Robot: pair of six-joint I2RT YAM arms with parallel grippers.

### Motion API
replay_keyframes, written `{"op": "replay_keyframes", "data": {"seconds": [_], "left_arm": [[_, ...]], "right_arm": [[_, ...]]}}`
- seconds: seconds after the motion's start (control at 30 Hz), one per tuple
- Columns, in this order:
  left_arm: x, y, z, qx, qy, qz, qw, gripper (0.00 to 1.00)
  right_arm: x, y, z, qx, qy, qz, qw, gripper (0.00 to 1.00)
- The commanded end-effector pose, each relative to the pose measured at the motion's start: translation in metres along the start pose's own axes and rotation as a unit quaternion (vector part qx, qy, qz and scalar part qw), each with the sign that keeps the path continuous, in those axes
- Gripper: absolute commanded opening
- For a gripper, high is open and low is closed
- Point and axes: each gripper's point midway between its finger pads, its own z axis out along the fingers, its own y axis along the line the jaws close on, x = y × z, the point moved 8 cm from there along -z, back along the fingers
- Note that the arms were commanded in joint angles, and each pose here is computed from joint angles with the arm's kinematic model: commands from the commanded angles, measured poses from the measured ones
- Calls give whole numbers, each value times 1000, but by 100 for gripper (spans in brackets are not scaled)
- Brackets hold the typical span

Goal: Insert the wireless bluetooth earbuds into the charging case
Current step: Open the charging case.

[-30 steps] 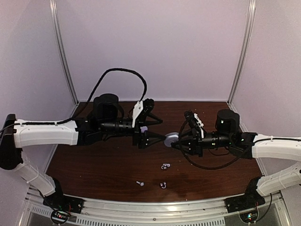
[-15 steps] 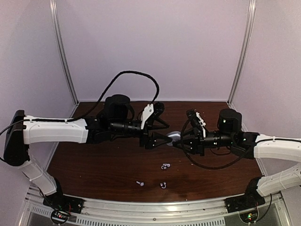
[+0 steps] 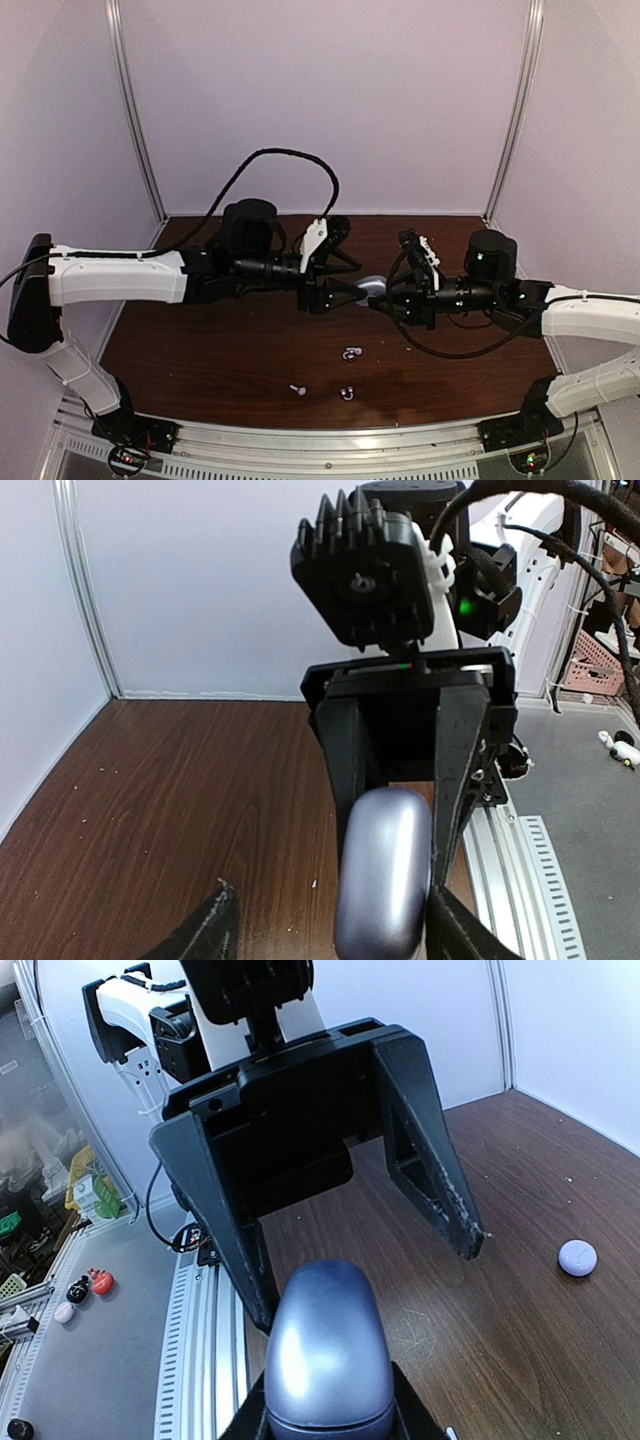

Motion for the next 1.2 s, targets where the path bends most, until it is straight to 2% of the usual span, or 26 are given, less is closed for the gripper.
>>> {"op": "replay_keyframes", "data": {"seconds": [0.0, 0.23, 0.57, 0.87, 0.97, 1.17], "left_arm": [[-30, 14, -15, -43, -46, 24, 998, 64], [-32, 16, -17, -47, -48, 9, 998, 64], [-31, 32, -22, -114, -41, -3, 993, 64], [-31, 34, -33, -133, -52, -3, 990, 69], [-29, 34, -44, -127, -61, -4, 990, 71], [-8, 33, -55, -95, -28, -36, 994, 74]], "right_arm": [[-7, 13, -2, -26, -14, -26, 999, 8], [-6, 16, -1, -32, -12, -30, 999, 7], [-10, 23, -4, -46, -20, -41, 998, 7], [-9, 23, -5, -44, -27, -37, 998, 7], [-8, 24, -9, -39, -34, -41, 998, 7], [-10, 32, -22, -41, -67, -73, 994, 7]]}}
